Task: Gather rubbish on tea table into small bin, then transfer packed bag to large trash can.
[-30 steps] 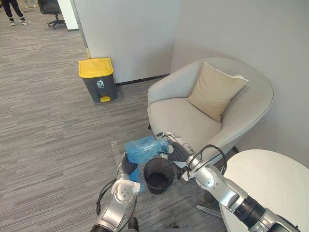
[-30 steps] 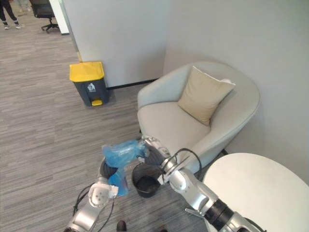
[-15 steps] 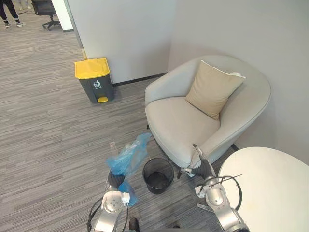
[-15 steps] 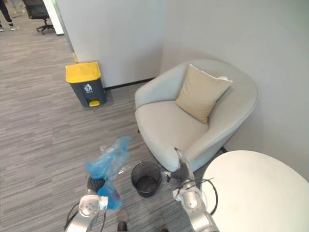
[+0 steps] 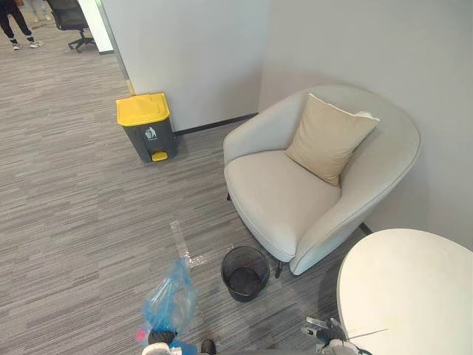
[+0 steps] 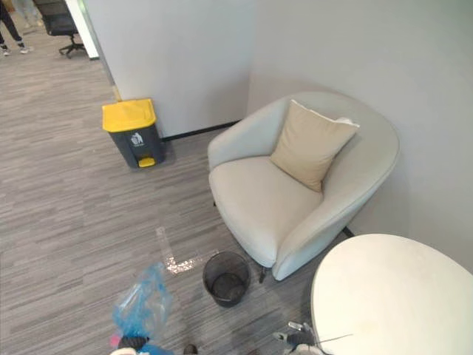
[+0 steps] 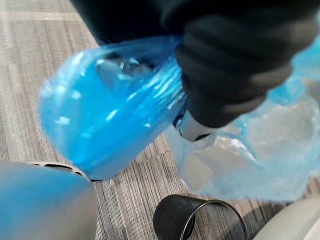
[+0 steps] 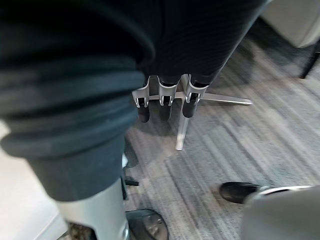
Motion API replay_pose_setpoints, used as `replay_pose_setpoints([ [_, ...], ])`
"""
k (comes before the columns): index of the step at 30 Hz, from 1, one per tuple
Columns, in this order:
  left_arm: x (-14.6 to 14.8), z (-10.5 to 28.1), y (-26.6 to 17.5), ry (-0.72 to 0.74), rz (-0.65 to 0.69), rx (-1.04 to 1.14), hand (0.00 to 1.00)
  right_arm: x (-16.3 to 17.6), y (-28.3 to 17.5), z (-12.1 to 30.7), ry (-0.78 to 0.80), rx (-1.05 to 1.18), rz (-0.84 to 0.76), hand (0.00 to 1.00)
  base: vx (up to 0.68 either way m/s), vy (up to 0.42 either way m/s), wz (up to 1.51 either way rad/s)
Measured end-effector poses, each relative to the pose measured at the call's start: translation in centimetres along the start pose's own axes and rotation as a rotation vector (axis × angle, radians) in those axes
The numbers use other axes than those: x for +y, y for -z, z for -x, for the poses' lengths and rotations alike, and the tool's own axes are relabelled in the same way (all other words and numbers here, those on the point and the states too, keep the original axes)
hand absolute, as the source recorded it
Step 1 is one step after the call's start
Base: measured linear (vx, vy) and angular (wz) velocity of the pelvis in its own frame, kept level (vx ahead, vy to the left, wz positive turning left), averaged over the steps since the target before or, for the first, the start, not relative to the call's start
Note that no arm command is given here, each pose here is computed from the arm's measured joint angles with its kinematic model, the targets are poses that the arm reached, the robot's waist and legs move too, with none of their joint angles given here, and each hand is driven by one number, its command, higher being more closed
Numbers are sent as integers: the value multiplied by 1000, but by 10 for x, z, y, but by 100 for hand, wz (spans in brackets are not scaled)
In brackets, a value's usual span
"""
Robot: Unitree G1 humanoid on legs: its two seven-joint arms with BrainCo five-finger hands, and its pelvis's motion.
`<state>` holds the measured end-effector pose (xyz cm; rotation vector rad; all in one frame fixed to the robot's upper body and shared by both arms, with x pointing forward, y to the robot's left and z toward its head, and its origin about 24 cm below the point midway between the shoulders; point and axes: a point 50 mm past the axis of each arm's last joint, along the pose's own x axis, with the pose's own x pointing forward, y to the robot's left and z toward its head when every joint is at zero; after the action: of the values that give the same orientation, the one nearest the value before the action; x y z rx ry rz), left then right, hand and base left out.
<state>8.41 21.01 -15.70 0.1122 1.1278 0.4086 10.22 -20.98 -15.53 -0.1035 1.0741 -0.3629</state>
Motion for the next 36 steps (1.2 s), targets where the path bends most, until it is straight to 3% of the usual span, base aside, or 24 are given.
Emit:
replay_pose_setpoints([
  [6,-1,-1,1,7,49,21,100,5,2,1,-1,17,-64,0,13,13,-27],
  [23,-22,1,-37,41,166,-101,100,47,-46,5,-87,-130,-110,0,-36,-46,0],
  [36,-44,6,-45,100,145,-120,100,30,-39,2,-12,-97,-157,0,-182,-9,69],
])
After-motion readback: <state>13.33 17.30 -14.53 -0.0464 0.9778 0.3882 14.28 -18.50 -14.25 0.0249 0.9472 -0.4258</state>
